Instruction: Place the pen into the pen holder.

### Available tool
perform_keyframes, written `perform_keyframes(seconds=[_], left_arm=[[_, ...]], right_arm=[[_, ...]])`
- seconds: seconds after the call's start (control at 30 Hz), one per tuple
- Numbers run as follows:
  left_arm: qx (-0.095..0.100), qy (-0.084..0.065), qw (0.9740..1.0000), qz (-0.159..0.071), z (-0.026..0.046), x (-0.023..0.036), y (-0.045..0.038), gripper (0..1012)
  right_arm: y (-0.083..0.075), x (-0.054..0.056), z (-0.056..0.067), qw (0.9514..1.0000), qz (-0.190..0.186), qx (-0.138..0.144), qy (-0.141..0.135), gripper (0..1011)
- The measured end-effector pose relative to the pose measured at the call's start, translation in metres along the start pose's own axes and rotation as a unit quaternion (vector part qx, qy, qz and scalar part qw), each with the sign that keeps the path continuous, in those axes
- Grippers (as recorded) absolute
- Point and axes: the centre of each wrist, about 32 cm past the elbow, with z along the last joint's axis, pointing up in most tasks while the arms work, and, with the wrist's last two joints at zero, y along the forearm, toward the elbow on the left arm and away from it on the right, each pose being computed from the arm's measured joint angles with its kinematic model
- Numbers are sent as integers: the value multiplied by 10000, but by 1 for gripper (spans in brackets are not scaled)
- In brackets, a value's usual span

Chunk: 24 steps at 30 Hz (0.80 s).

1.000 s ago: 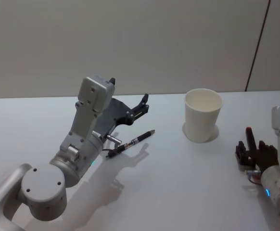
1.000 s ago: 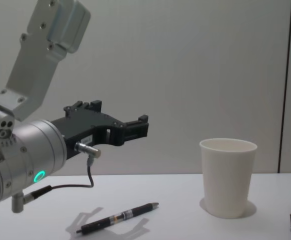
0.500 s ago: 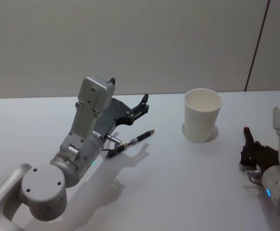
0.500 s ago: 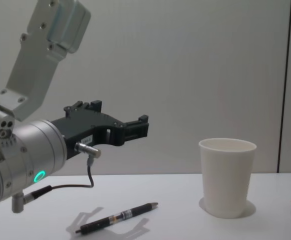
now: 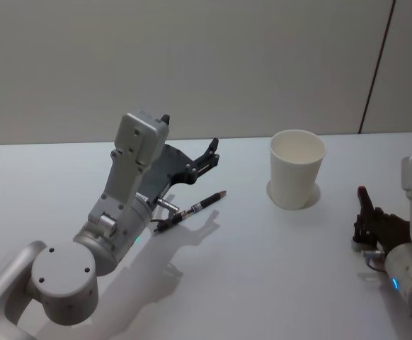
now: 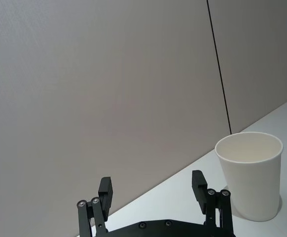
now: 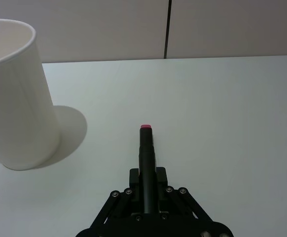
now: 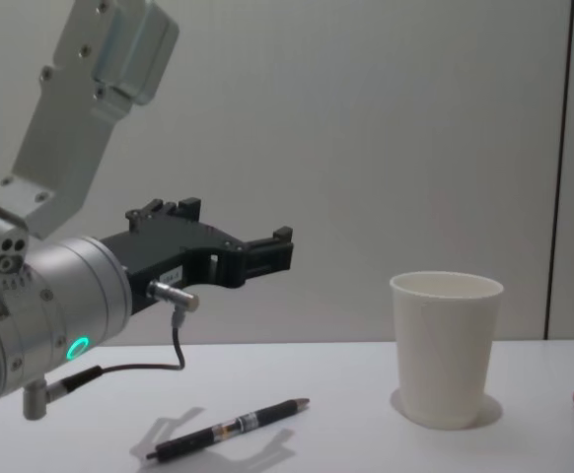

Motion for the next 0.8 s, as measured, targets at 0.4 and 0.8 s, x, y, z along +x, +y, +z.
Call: perform_keyframes(seconds=[0.4,0.8], left_arm=[[0,0,10000,0,0,0,0,1001],[0,0,10000,0,0,0,0,1001]], right_arm=[[2,37,25,9986,127,494,-137,185],[31,124,101,9896,376,1346,-338,185]])
